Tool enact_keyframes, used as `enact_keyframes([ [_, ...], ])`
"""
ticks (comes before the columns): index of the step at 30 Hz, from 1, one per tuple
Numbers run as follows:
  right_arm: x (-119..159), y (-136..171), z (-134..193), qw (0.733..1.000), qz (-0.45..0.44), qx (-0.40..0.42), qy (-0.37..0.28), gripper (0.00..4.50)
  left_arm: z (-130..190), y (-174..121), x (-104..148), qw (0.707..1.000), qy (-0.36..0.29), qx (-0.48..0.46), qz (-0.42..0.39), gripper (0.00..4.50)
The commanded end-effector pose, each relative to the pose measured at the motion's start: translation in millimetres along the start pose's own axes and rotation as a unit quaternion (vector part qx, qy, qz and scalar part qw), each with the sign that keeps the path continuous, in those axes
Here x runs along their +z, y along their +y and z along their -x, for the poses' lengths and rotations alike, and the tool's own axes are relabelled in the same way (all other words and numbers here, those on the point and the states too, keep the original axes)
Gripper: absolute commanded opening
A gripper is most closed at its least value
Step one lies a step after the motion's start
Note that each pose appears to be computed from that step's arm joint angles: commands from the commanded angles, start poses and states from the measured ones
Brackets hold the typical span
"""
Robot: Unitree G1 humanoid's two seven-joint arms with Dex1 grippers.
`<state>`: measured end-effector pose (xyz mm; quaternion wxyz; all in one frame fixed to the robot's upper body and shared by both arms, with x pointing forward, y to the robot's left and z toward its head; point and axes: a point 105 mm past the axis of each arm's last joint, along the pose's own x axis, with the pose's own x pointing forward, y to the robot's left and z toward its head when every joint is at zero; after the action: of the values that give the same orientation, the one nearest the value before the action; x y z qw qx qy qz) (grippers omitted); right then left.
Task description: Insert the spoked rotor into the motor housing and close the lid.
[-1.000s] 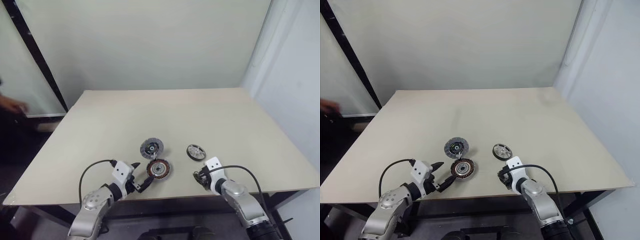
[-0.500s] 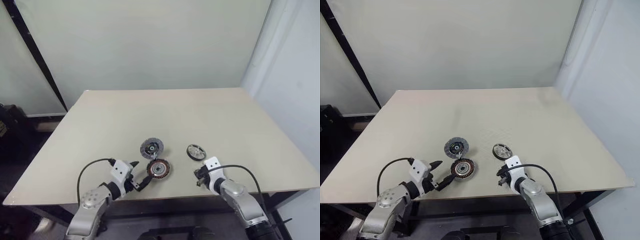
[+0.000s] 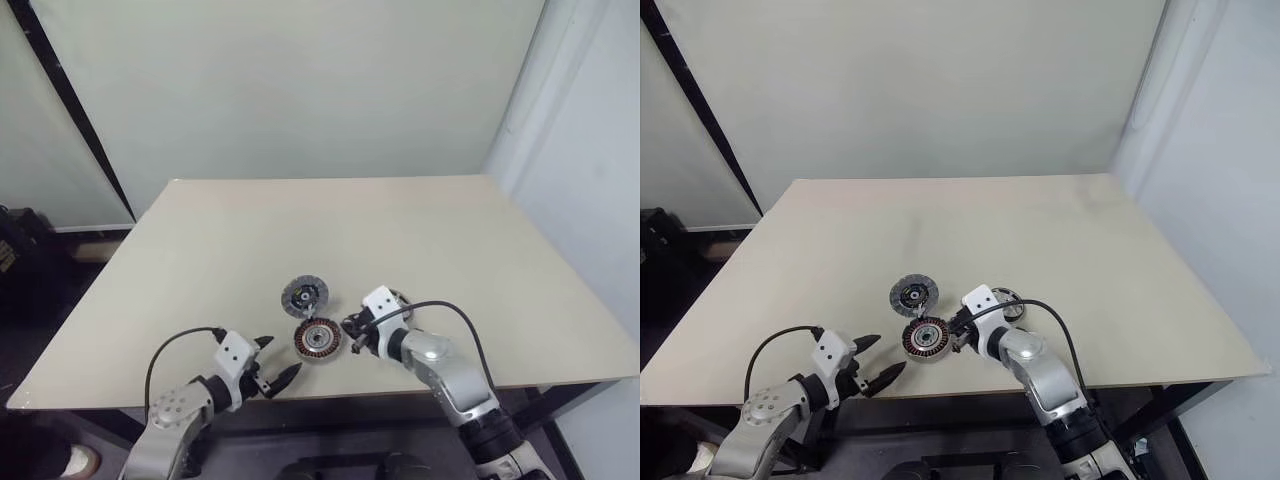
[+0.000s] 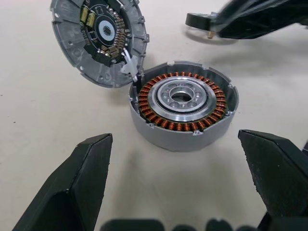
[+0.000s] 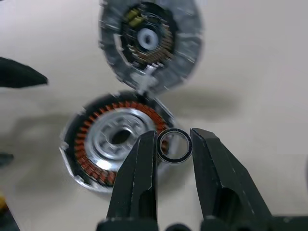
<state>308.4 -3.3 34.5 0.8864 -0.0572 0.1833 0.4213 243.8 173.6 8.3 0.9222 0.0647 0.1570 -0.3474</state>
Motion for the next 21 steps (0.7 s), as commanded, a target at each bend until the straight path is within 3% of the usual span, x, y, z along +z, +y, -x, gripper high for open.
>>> enact_keyframes([
  [1, 12, 6, -8, 1.000, 0.021, 0.021, -0.008, 0.69, 3, 0, 11, 1.000, -0.020, -0.004, -0.011, 4.50],
  [21, 12, 27, -36, 0.997, 0.028, 0.067, 0.003, 0.69, 7, -5, 10, 1.000, -0.021, 0.004, -0.014, 4.50],
])
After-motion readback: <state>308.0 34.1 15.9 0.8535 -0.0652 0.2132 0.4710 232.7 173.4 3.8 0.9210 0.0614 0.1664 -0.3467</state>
